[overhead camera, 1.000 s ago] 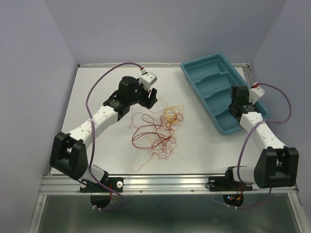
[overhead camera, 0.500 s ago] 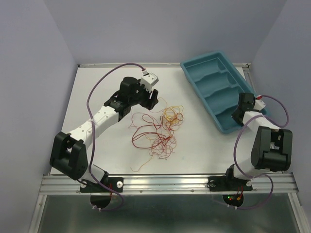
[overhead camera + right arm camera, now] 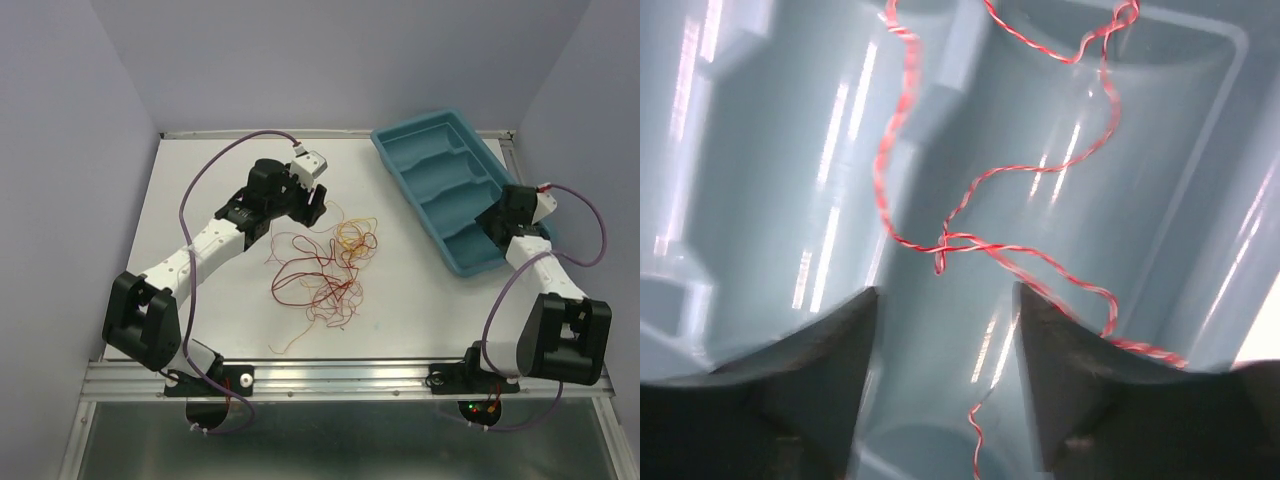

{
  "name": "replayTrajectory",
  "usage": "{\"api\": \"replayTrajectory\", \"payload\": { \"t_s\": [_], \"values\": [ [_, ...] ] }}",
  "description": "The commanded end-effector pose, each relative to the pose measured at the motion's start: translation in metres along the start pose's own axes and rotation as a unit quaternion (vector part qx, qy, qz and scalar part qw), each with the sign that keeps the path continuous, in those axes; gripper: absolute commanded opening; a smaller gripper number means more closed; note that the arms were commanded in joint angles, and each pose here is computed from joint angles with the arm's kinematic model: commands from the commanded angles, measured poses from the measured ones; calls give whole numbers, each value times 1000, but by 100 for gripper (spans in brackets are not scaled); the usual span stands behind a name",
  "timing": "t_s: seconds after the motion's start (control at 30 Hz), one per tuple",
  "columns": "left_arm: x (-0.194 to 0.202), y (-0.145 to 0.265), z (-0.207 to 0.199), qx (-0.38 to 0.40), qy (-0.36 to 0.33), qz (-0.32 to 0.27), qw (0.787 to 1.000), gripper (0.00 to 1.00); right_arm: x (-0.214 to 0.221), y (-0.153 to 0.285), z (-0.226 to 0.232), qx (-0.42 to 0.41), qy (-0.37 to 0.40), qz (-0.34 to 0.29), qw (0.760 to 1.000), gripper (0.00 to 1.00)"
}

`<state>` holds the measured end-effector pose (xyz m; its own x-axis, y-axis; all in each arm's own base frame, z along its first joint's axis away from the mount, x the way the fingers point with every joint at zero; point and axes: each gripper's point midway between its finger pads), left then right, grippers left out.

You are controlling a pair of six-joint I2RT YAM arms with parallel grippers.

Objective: Untangle the cables
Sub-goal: Place the cable in the bin.

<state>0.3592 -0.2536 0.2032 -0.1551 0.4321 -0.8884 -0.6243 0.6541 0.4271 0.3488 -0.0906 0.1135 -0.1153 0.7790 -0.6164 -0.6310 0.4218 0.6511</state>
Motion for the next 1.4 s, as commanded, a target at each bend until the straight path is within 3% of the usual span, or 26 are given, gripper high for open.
{"api": "replayTrajectory", "payload": {
  "t_s": [0.0,0.07,0.2,0.33,0.57,0.7,0.77,0.9,1.07,1.13,1.37],
  "values": [
    [-15,1,5,-11,-13,-21,1000,69,-35,25,20,-28,-2,-41,999,71],
    [-15,1,5,-12,-14,-21,1000,69,-42,36,25,-41,2,-48,998,77],
    [-16,3,6,-16,-15,-24,999,69,-55,54,33,-60,4,-61,996,78],
    [-18,5,7,-19,-18,-26,999,69,-62,72,40,-86,0,-67,994,94],
    [-18,4,6,-18,-19,-26,999,69,-75,80,39,-80,0,-89,993,91],
    [-18,4,6,-18,-20,-27,999,69,-67,65,38,-64,5,-73,995,82],
    [-19,5,6,-19,-20,-28,999,69,-61,60,36,-60,5,-63,996,70],
    [-19,7,5,-17,-20,-29,999,69,-52,47,22,-31,-3,-63,998,33],
    [-20,7,5,-17,-20,-31,999,69,-32,24,7,-2,2,-41,999,30],
    [-19,7,5,-17,-20,-30,999,69,-20,12,1,10,6,-28,1000,23],
    [-18,5,5,-14,-19,-28,999,69,19,-25,-12,41,17,22,999,22]
  ]
}}
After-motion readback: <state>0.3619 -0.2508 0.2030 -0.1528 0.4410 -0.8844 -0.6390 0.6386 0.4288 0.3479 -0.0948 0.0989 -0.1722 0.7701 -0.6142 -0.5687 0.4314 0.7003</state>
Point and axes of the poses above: each gripper's point midway between its finger pads, its own y axis back along the fingers, its own z axis along the line the jaws close on, x = y × z, and after that the axes turned 12 degrees about -y, right-handed
